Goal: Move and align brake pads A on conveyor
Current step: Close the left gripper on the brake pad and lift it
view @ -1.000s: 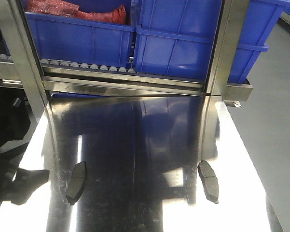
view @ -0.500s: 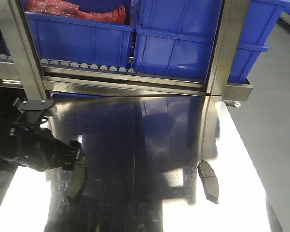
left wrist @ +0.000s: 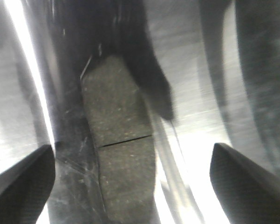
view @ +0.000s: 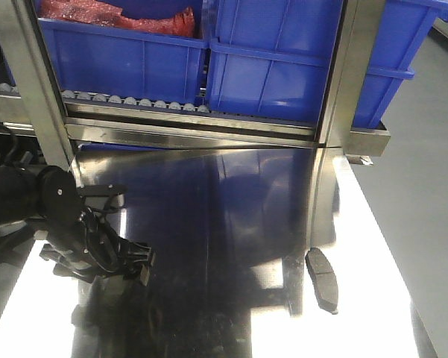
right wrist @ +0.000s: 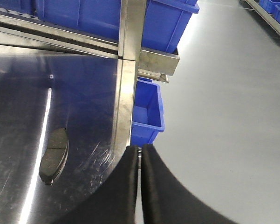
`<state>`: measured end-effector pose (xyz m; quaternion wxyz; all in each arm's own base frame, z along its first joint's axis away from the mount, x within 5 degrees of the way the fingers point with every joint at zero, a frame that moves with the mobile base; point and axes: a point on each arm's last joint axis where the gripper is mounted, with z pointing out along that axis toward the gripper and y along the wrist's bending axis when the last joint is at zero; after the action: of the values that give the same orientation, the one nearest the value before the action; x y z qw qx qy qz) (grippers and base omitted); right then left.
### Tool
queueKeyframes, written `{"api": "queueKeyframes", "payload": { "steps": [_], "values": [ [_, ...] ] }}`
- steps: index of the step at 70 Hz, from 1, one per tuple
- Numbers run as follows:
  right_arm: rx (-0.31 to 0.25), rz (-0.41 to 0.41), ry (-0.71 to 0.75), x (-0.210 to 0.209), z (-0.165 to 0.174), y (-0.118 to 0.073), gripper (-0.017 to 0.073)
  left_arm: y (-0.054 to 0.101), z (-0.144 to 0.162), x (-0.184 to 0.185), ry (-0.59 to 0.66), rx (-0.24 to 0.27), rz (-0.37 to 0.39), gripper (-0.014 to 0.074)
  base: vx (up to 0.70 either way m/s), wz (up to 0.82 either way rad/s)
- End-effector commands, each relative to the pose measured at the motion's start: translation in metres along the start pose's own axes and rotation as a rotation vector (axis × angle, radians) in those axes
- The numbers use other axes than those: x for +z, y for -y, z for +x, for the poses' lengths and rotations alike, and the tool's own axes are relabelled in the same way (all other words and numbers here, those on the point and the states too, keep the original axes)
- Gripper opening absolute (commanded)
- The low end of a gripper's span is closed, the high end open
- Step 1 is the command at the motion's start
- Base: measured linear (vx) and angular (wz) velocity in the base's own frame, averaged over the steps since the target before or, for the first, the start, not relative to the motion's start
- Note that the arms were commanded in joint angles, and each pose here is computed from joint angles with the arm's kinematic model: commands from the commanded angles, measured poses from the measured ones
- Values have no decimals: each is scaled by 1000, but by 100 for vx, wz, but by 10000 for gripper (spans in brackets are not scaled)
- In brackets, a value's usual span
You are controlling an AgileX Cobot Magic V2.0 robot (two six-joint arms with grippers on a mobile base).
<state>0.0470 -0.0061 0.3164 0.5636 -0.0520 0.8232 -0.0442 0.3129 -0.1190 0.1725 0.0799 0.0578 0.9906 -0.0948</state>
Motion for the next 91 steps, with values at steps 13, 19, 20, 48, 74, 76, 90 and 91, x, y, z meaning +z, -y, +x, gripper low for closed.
{"api": "queueKeyframes", "payload": {
  "steps": [13, 19, 20, 48, 74, 76, 90, 91],
  "values": [
    [-13, 8, 80, -2, -13, 1, -1, 5, -8, -10, 51, -9, 17, 617, 0, 0],
    [-13, 8, 80, -2, -13, 1, -1, 5, -8, -10, 52, -9, 17, 608, 0, 0],
    [-13, 8, 80, -2, -13, 1, -1, 5, -8, -10, 52, -9, 17, 604, 0, 0],
    [-13, 8, 80, -2, -13, 1, -1, 4, -8, -10, 49, 3, 4, 338, 0, 0],
    [-13, 8, 80, -2, -13, 1, -1, 2, -7, -11, 41, 22, -14, 95, 0, 0],
    [-13, 8, 80, -2, -13, 1, -1, 2, -7, -12, 45, 24, -13, 85, 0, 0],
    [-13, 8, 80, -2, -13, 1, -1, 4, -7, -24, 86, 56, -6, 76, 0, 0],
    [-13, 8, 80, -2, -13, 1, -1, 4, -7, -25, 91, 58, -6, 76, 0, 0]
  ]
}}
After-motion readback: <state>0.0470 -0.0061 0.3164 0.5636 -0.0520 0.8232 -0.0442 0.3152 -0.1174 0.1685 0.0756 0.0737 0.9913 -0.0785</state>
